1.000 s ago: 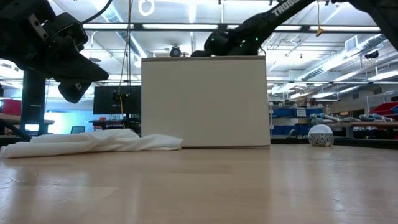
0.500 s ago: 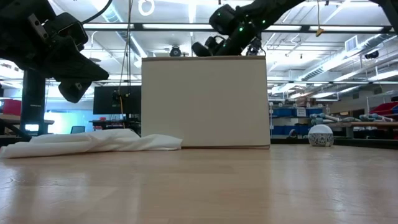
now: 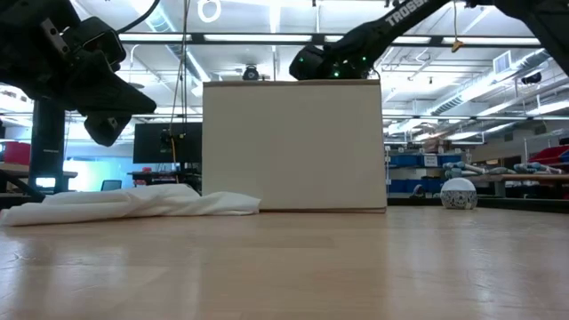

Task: Sort clothes
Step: Put the green patterned shirt into the bin

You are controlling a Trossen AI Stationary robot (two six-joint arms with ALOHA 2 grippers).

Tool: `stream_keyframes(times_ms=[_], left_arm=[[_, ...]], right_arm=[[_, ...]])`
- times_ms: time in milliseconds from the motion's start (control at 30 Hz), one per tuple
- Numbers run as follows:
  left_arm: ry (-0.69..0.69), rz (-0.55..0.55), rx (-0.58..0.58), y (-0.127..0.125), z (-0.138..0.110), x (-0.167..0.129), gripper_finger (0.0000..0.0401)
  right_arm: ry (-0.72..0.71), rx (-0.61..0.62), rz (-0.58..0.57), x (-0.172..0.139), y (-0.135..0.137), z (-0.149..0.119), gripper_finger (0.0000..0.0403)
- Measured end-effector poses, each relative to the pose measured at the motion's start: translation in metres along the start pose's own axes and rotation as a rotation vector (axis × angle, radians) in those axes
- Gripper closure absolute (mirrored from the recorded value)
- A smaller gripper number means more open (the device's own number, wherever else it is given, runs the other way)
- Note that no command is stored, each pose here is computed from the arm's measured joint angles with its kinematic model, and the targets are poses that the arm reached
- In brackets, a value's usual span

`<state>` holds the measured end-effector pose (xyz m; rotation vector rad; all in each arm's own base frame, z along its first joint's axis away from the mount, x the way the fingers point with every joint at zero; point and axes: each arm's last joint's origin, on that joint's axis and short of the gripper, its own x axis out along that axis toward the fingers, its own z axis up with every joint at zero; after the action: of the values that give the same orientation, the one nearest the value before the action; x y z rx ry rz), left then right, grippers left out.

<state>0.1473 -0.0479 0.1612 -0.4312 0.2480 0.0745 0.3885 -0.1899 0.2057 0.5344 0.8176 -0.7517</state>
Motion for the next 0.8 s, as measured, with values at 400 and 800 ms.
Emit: stream_keyframes(times_ms=[400, 800], left_arm=[[0.005, 0.003, 0.002, 0.0, 0.0, 0.0, 0.0401], [0.008, 0.005, -0.008, 0.0, -0.001, 0.0, 0.0401]], right_arm=[[0.298, -0.181, -0.105, -0.028, -0.014, -0.025, 0.0385], [0.144, -0.195, -0.043, -0.075, -0.013, -0.008, 0.0314]])
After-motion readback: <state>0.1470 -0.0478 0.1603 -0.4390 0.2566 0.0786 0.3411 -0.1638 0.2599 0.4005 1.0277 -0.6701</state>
